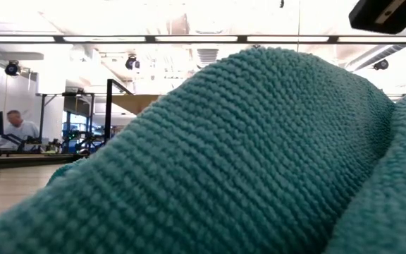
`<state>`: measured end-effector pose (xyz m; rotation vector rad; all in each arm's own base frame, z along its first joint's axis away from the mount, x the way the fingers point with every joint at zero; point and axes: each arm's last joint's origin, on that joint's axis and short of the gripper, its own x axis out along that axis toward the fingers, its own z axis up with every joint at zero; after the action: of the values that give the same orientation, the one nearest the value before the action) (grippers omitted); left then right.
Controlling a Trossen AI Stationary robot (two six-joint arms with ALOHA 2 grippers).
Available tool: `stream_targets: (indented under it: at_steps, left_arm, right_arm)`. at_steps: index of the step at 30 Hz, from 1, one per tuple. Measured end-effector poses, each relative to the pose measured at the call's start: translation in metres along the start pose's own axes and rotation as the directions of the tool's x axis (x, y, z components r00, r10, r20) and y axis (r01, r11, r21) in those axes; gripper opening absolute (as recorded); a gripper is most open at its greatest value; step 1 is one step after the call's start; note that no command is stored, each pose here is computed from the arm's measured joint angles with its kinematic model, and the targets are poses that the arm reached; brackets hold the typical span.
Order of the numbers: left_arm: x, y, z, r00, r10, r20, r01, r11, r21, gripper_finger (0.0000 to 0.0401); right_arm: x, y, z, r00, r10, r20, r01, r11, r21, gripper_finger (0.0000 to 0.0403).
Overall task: Stack small to large cups/mugs on shelf
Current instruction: Put the yellow cup on the shelf
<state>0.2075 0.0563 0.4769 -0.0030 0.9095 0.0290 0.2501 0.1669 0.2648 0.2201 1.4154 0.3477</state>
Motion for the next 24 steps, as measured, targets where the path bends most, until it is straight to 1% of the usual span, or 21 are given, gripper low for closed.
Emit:
stream_targets:
  at_steps: [5,11,24]
  left_arm:
    - [0.000,0.000,0.000,1.000,-0.002,0.000,0.002,1.000,0.000,0.0046]
    - [0.000,0.000,0.000,1.000,-0.002,0.000,0.002,1.000,-0.023,0.0046]
    - [0.000,0.000,0.000,1.000,-0.002,0.002,0.002,1.000,-0.024,0.0046]
  right_arm:
    - [0.011,0.000,0.004,0.999,0.005,-0.033,-0.004,1.000,0.006,0.0063]
    - [0.022,0.001,0.013,1.000,0.022,-0.004,-0.022,1.000,-0.004,0.0063]
    - [0.044,-0.001,0.019,0.999,-0.002,-0.046,0.001,1.000,-0.020,0.0063]
